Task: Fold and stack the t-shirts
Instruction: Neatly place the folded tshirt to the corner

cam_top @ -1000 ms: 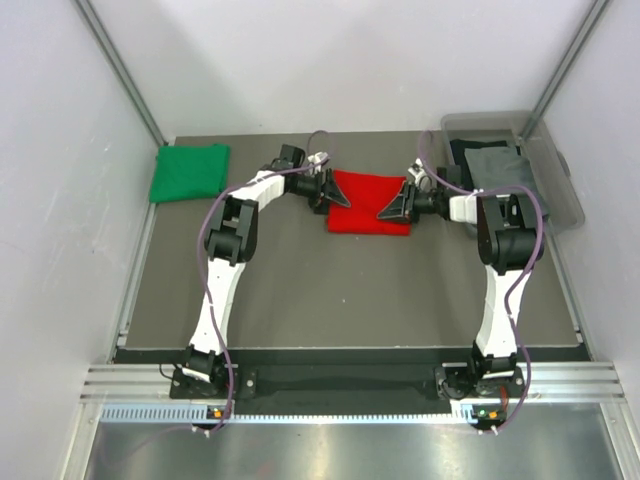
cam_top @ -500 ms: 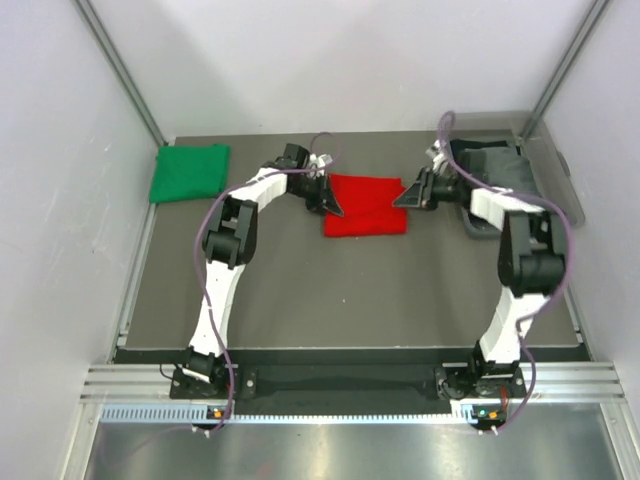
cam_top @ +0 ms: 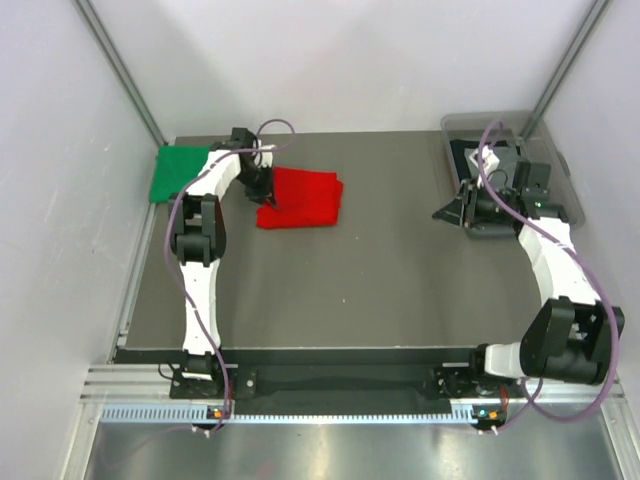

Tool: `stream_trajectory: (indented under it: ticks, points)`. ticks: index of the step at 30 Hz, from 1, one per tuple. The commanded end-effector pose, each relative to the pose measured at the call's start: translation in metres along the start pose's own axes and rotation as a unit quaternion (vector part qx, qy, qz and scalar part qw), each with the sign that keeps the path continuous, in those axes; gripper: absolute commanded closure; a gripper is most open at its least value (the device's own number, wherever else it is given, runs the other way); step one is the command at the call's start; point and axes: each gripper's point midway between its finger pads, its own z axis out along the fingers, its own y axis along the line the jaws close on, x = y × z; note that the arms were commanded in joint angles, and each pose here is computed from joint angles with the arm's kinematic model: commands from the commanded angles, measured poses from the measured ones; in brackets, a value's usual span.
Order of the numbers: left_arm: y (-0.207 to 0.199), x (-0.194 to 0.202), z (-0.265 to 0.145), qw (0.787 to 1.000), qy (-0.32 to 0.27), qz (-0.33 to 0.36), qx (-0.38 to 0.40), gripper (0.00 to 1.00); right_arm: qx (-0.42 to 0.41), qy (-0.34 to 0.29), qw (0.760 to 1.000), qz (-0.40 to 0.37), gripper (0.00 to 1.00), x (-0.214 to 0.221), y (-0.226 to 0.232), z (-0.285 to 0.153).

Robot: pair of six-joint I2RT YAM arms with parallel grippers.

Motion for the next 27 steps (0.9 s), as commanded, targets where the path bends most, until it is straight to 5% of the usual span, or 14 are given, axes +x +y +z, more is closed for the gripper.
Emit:
stream_trajectory:
  ticks: [1, 15, 27]
  points:
    - [0.022, -0.015, -0.052, 0.993, -0.013, 0.06, -0.101, 1.0, -0.003, 0.0, 0.999, -0.043, 0.72, 0.009, 0.018, -0.017]
    - [0.086, -0.079, -0.143, 0.931, -0.098, 0.125, -0.329, 1.0, -0.016, -0.01, 0.999, -0.046, 0.71, 0.029, 0.031, -0.02]
    - [0.093, -0.116, -0.202, 0.881, -0.189, 0.109, -0.421, 1.0, -0.017, -0.014, 0.999, -0.048, 0.71, 0.042, 0.033, -0.02]
